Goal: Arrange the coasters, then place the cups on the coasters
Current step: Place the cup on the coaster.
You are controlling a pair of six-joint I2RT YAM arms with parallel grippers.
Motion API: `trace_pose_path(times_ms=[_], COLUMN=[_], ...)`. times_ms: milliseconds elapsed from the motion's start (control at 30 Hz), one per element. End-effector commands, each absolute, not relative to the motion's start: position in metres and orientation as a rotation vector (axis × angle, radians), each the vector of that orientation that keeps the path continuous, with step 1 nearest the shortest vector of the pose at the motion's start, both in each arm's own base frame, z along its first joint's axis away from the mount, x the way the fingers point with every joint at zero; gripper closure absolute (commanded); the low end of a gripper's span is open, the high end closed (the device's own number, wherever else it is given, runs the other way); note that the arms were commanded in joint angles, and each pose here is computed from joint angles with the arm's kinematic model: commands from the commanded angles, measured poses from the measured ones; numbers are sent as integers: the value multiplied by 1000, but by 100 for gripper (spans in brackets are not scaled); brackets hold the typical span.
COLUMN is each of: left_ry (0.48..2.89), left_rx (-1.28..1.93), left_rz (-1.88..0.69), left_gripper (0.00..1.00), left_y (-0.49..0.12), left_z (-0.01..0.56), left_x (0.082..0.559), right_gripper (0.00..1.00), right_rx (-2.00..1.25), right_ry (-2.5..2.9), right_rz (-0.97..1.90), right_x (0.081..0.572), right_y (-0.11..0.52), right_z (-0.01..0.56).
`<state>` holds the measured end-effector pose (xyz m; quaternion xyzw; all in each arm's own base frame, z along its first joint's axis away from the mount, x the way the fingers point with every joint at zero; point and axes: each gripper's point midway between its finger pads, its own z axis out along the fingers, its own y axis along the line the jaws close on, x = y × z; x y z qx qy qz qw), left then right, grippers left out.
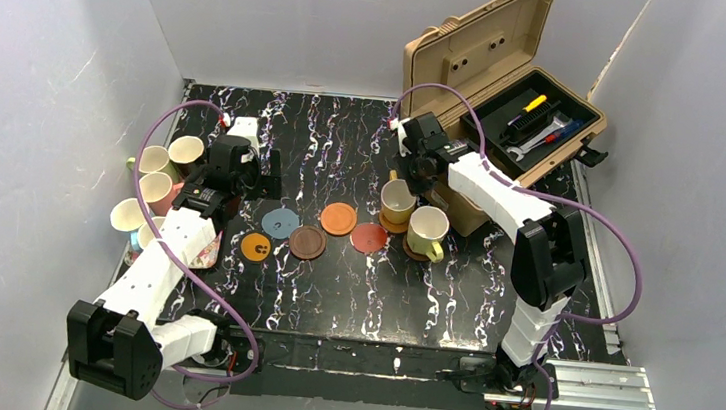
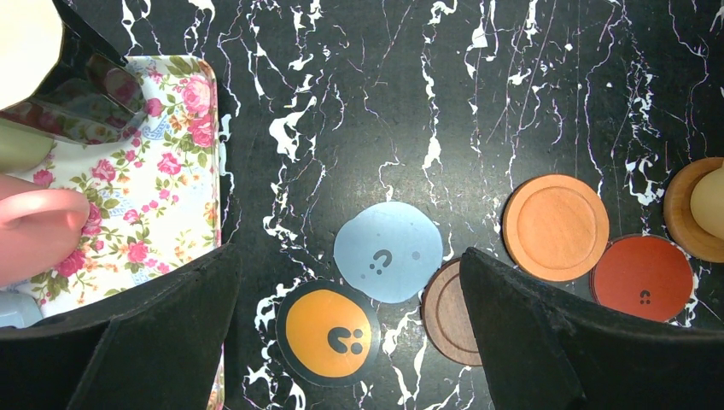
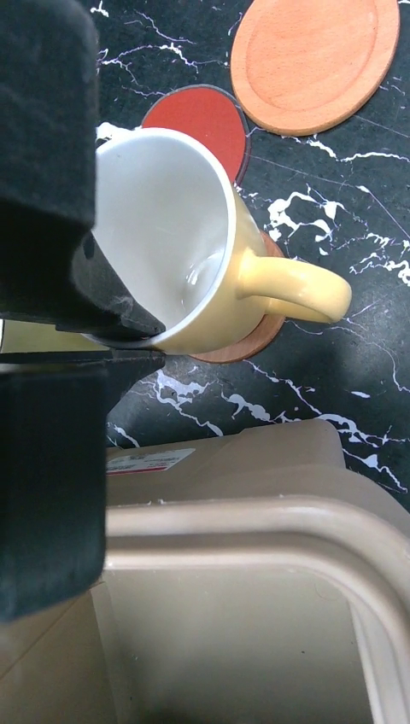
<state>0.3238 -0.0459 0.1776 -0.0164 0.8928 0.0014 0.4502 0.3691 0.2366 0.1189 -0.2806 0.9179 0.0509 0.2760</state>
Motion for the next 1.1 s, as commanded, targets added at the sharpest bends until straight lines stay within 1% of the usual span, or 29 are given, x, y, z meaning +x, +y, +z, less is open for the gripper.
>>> trace_pose_path(times_ms=[0,133,233,333,533,733,933,1067], left_ry=[2190,2190,2191,2192,2187,2173,2147,2160], left_rx=[-41,-43,-46,-47,-51,-57,-102,-133], left_rz=[1,1,-1,-15,-11,-10,-28,-5], left_gripper=[2,2,2,2,2,2,2,2], left_y=[-45,-46,-46,-48,-47,-45,-39,-31], left_z=[187,187,186,187,189,193,198,192], left_x=[326,326,325,325,325,324,324,328], right_gripper=[80,73,65,62,52,44,28,21], right_rx=[-720,-721,-720,-718,-711,-663,-603,-508], right_ry=[2387,2389,2384,2376,2350,2305,2234,2192], right_rz=[182,185,187,194,205,246,331,430], right_x=[384,384,383,384,382,376,370,372], right_y=[249,249,249,250,249,248,252,264], right_z=[148,148,151,155,170,196,221,223])
